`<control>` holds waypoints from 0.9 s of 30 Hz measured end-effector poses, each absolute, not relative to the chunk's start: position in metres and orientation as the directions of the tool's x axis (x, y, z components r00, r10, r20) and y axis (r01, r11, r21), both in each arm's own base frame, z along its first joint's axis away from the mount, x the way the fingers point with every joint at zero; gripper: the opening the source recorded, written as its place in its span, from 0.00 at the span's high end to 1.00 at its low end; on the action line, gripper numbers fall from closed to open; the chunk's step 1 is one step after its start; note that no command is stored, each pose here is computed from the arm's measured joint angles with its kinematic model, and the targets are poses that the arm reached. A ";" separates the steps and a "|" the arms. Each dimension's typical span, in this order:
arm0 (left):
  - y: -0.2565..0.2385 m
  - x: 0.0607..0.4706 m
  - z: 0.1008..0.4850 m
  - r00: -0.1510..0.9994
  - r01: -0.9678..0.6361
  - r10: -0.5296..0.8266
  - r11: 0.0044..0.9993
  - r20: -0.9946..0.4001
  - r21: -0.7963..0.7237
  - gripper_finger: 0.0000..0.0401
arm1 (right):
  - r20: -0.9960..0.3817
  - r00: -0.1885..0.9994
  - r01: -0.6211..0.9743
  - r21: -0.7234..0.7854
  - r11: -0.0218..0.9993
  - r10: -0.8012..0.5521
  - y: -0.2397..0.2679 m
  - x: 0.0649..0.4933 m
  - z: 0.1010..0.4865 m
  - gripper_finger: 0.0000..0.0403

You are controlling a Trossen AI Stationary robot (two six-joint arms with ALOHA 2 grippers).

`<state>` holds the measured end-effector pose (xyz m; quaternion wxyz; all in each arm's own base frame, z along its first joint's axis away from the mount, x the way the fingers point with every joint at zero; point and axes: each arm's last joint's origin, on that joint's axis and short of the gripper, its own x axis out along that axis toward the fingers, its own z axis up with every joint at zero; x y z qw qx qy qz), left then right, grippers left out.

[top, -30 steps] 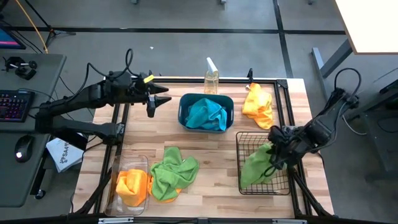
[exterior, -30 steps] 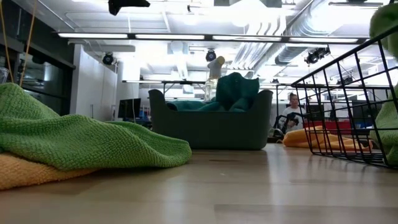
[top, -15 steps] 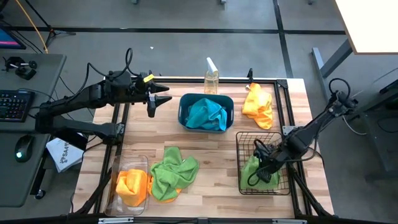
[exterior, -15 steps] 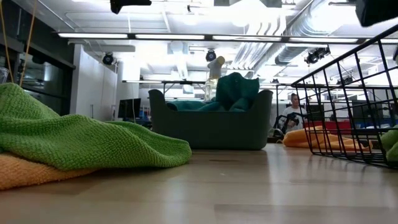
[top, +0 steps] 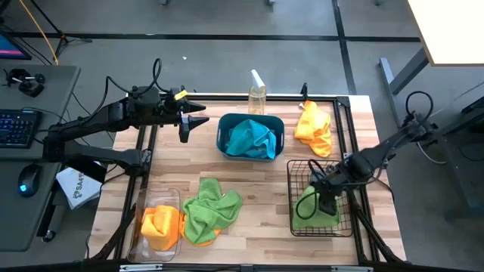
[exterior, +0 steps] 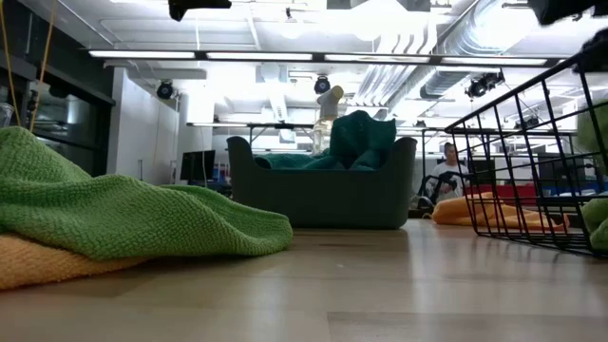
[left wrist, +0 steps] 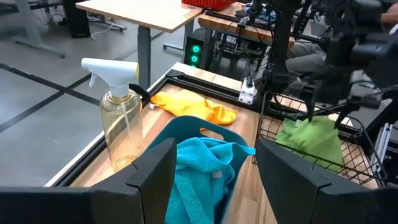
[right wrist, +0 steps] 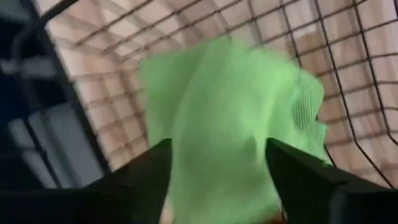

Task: Sort microfiber towel by color & place in baskets
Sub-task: Put the top green towel into the black wire basket, then put the green towel into the black wire basket

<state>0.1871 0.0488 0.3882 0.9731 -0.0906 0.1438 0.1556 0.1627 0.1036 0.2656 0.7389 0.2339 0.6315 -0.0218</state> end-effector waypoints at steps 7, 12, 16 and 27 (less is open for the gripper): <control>0.049 0.187 0.388 0.910 -0.329 0.277 0.935 -0.309 -0.132 0.48 | -0.949 0.214 0.288 0.288 0.913 0.232 0.098 0.157 0.314 0.14; 0.046 0.196 0.378 0.895 -0.313 0.226 0.933 -0.384 -0.180 0.48 | -0.884 0.450 0.310 0.289 0.906 0.129 0.097 0.175 0.323 0.12; 0.020 0.211 0.342 0.755 -0.133 -0.011 0.976 -0.656 -0.170 0.48 | -0.849 0.525 0.311 0.257 0.915 0.061 0.093 0.199 0.317 0.12; -0.067 0.265 0.245 0.285 0.340 -0.062 0.940 -0.956 0.040 0.48 | -0.902 0.431 0.303 0.163 0.939 0.018 0.075 0.232 0.292 0.12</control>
